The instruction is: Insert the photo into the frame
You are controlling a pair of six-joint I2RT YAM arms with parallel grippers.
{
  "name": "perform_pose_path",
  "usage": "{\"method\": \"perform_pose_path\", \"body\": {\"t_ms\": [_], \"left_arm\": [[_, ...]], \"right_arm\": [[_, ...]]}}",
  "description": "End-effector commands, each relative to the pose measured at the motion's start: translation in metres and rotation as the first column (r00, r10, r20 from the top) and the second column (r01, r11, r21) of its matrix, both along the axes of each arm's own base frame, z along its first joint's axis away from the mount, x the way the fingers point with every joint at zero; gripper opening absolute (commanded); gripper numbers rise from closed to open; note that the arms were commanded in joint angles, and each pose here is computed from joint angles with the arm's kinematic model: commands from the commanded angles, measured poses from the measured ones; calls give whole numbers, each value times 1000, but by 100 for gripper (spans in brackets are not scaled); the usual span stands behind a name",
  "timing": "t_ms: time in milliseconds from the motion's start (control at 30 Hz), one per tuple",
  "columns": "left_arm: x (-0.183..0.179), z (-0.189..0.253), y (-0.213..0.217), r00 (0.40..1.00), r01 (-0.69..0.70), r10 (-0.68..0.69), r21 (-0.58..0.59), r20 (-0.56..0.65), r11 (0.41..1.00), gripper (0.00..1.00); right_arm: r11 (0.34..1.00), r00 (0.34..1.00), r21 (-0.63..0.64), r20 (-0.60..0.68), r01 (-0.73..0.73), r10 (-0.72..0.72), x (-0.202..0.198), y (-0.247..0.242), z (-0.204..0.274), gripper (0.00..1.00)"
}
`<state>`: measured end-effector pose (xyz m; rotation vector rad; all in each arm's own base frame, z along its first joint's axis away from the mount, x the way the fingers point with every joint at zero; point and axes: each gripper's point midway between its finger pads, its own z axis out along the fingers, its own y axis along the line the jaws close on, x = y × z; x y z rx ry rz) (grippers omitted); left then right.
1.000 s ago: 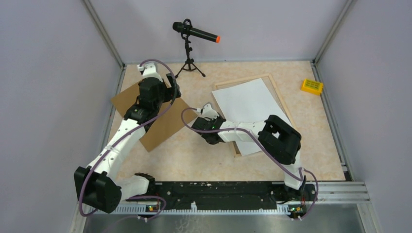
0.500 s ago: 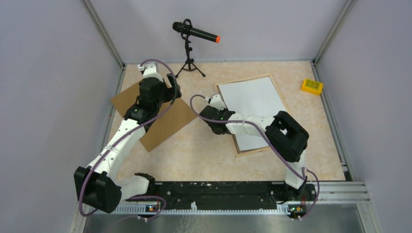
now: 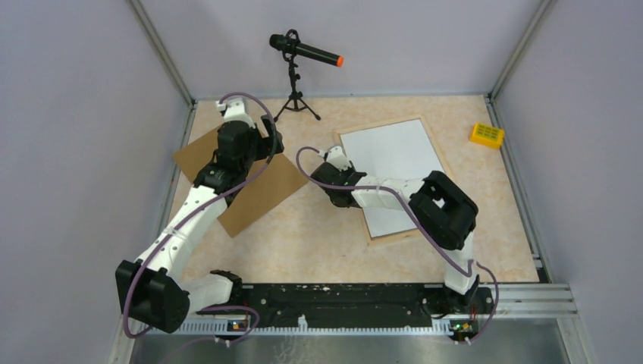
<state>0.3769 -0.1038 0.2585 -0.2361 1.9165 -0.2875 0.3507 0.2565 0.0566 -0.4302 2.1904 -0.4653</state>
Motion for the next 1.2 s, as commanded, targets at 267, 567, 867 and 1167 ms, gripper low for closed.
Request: {"method": "perform_pose_path", "body": {"t_ms": [267,567,867,1167], "left_arm": [[5,29,-7,996,32,-29,-32,82,999,99],[9,20,-15,996,63,-60,-45,73,997,99],[22,-42,21,972,-127,118,-32,-201,991,98],[-25,-159,95,858,-343,133,-361,-496,867,98]], "right_arm": [[928,991,364,-73,-80,114,-24,25,66,77],[382,908,918,-64,-109,413,-24,97,82,82],[246,834,969,-154,23,529,5,159,60,79],[286,832,952,-247,113,496,26,171,11,69]]}}
